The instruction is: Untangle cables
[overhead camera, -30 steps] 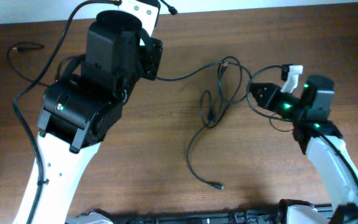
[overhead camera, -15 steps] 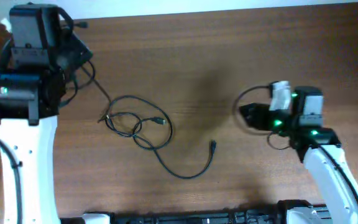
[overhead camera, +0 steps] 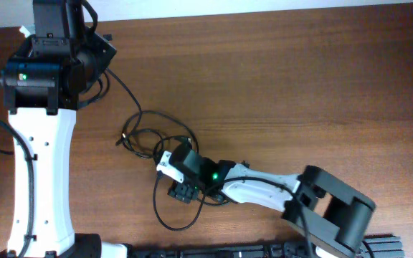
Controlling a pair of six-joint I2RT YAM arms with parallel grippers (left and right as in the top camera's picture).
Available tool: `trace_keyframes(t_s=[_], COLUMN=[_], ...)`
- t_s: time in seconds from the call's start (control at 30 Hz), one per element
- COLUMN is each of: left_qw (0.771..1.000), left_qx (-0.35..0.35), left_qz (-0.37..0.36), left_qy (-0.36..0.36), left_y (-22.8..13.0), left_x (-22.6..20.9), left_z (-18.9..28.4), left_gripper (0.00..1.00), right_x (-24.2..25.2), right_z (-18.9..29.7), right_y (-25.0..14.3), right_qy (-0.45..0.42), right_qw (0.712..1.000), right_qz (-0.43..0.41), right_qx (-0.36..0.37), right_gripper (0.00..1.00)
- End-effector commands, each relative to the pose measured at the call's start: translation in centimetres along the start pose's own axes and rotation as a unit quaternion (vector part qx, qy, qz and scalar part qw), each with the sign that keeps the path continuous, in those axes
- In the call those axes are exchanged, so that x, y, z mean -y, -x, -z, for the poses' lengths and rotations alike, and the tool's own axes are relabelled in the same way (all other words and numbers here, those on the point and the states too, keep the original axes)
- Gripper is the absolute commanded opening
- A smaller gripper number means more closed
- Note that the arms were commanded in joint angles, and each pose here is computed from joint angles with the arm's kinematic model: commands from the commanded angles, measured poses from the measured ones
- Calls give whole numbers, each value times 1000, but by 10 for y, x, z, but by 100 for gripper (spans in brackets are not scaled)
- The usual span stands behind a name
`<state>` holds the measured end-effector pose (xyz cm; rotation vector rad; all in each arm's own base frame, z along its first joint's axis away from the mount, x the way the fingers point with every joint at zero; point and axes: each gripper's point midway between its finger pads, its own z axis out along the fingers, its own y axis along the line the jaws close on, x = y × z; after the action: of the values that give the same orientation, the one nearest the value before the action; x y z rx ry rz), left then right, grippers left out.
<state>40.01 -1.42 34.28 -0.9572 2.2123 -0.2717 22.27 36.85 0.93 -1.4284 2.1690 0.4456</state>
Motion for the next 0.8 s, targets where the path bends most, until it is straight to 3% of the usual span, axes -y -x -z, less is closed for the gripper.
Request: trace_keyframes(t_s=[0.0,0.07,0.13,0.2,0.23,0.3,0.4,0.43,0.47,0.53,0.63,0.67,0.77], left_qw=[1000,1000,1000,999,999,995,974,962,945,888,820,818,850], left_qx=[10,8,-1,-4,17,88,205,234,261,315,360,356,284], left_qz=[9,9,7,3,-9,-35,41,68,108,247,357,368,384], left_qy=[5,7,17,42,38,7,87,123,166,228,265,263,223], left_y=[4,3,-1,-4,6,48,108,123,140,162,169,171,175], left_x=[-3,-4,-9,-20,-20,-23,-97,-126,-165,-250,-319,-329,-335], left_z=[4,4,4,5,10,36,87,100,114,144,173,171,122], left_gripper=[0,0,0,0,0,0,0,0,0,0,0,0,0], right_x=[10,10,15,50,87,131,187,204,228,261,284,287,284], right_z=[-11,-14,-15,-9,2,16,45,57,78,121,164,171,162], right_y=[-5,-10,-11,-15,-26,-48,-102,-123,-160,-232,-297,-305,-290], right_qy=[-32,-32,-41,-74,-99,-94,-105,-113,-125,-179,-207,-196,-181], right_qw=[999,999,999,993,974,938,884,863,822,752,680,677,692], right_qz=[19,19,8,-91,-199,-330,-448,-484,-547,-623,-695,-703,-693], right_qx=[-12,-18,-21,-30,-49,-51,-78,-84,-93,-120,-108,-95,-91], right_gripper=[71,34,4,4,4,4,4,4,4,4,4,4,4])
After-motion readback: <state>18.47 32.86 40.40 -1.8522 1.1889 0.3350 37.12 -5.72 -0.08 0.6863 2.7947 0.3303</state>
